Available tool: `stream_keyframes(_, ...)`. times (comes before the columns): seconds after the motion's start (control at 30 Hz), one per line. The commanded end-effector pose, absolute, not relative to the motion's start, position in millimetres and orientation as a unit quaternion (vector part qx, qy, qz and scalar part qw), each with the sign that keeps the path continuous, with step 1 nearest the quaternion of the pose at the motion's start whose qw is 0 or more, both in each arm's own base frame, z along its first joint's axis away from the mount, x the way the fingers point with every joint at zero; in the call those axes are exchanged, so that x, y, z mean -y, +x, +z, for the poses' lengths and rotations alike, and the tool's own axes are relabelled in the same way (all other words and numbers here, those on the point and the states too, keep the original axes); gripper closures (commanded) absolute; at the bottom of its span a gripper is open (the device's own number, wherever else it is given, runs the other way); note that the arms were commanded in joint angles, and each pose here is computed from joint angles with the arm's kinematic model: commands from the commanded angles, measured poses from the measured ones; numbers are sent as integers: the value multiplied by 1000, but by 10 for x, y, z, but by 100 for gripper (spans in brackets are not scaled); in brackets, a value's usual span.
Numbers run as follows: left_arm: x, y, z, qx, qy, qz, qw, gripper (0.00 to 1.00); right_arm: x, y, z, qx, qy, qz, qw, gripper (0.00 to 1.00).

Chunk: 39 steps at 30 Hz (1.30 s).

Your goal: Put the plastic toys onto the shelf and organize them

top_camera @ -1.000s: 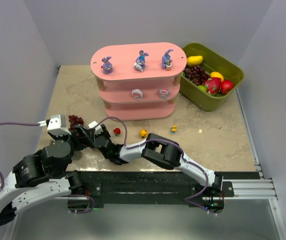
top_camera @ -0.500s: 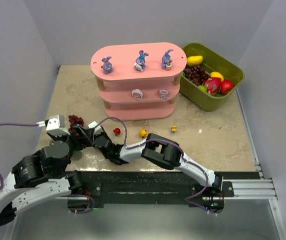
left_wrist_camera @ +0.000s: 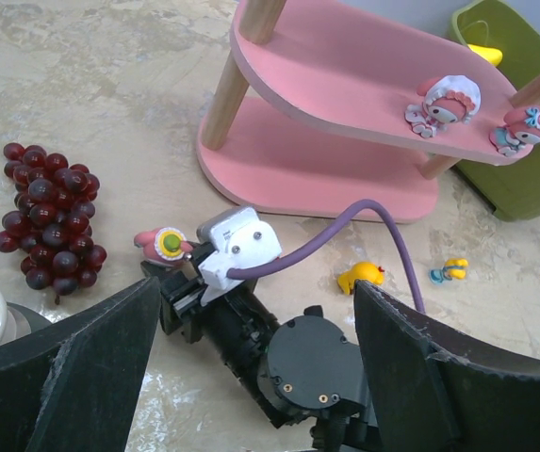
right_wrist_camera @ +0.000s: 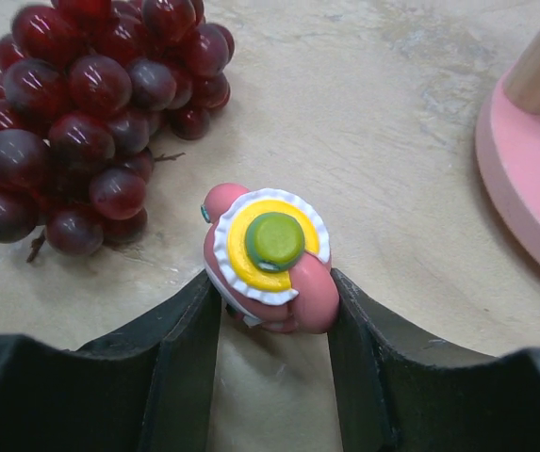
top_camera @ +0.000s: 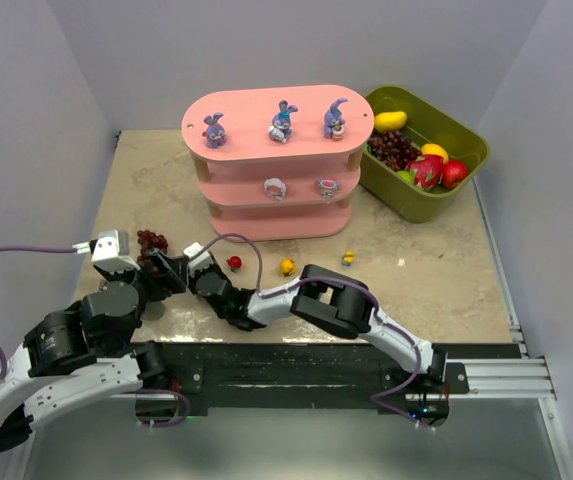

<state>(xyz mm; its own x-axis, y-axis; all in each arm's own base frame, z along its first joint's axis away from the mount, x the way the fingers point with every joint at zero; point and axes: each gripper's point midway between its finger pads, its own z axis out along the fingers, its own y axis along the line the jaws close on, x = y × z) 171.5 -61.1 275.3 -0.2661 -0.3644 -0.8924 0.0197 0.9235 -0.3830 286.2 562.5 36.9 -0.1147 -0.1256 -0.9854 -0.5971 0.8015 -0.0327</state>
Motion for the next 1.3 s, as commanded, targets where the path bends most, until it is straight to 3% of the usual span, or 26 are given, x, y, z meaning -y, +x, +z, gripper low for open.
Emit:
stream_keyframes(0.0, 559, 1733, 2869, -765, -128, -167, 608, 13, -5633, 2894, 1320, -687, -204, 239, 655, 91)
stream_keyframes(0.5, 364, 1617, 3115, -726, -178, -237, 621, 15, -5218, 2755, 2271, -717, -205, 238, 622, 92)
stream_keyframes(0.7, 311, 1576, 3264, -722, -167, -242, 626, 16, -5012, 2846, 2363, -726, -195, 209, 626, 92)
stream_keyframes(1.27, 721, 1640, 2695, -771, -133, -232, 578, 15, -4435, 3339, 2800, -725, -153, 159, 653, 91)
